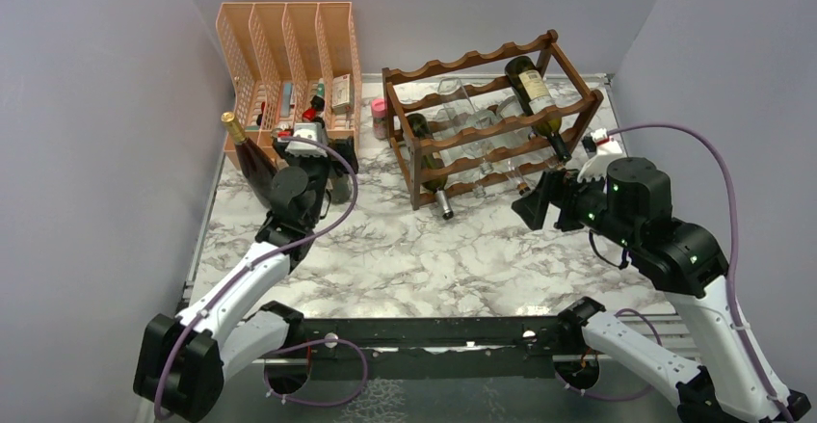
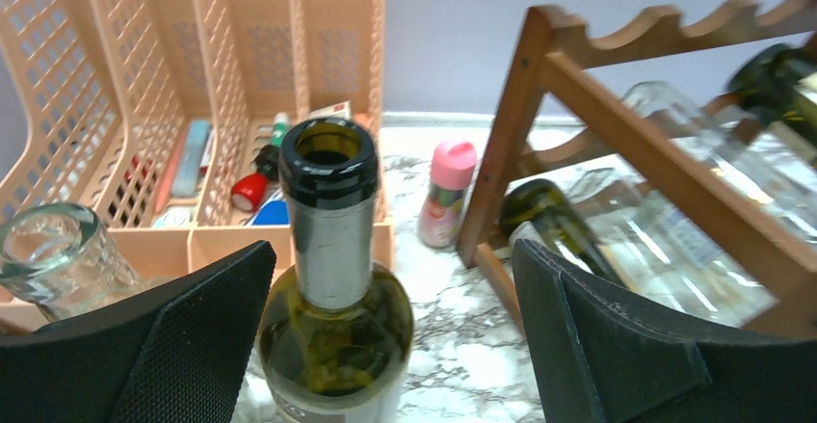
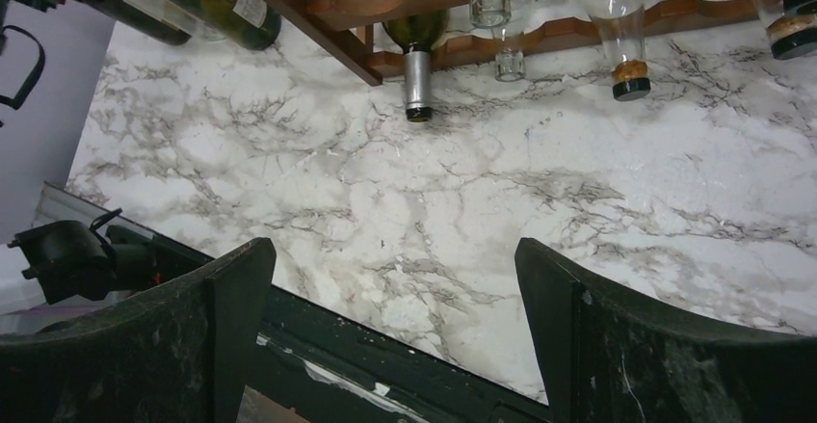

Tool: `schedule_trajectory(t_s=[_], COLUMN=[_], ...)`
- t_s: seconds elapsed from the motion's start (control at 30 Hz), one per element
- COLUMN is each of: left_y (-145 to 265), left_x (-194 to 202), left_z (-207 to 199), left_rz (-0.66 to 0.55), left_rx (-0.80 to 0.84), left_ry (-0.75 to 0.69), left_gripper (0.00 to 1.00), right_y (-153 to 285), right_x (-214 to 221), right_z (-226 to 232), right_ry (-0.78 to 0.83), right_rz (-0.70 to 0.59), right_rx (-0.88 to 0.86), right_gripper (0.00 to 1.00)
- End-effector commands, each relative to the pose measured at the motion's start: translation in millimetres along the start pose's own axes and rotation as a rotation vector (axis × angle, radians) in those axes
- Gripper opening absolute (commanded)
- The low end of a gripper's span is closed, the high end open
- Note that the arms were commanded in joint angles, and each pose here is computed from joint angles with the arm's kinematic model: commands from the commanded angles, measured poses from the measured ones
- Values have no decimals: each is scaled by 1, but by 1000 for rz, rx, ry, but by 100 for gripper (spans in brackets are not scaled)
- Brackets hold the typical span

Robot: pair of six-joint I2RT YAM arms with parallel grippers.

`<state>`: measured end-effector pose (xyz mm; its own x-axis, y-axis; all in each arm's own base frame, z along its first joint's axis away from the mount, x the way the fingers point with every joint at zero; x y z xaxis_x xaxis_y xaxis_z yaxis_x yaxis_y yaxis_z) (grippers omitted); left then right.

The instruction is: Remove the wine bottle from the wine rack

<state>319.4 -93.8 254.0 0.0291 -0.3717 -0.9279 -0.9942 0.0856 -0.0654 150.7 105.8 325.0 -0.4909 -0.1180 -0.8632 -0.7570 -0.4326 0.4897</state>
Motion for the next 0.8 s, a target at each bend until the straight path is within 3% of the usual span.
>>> schedule_trajectory(t_s=[0.0, 0.27, 0.47, 0.77], left_y=[15, 39, 47, 32], left_x=[-37, -79, -87, -94], left_z=[-31, -67, -102, -143], left_rz=[-35, 48, 86, 155], left_rx=[182, 352, 575, 771], left_ry=[37, 9, 54, 149], left_gripper=[99, 99, 99, 98], right_y=[-12, -37, -70, -99], right_x=[1, 13, 31, 31], right_z=[-1, 0, -1, -14], right_ry=[32, 45, 14, -82], right_rz=[2, 27, 76, 72], right_rx=[1, -22, -16, 15], right_gripper=[99, 100, 100, 100])
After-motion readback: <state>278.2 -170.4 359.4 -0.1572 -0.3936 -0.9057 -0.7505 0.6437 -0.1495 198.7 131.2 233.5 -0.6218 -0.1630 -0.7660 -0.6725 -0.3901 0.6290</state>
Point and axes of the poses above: each gripper's point midway between its finger pads, its own y axis back along the fingers, its own z axis along the line the jaws close on, x = y × z, the point moved 4 cm from there along y, back along the fingers, and after that the axes turned 15 degrees about y, right-handed, at the moved point
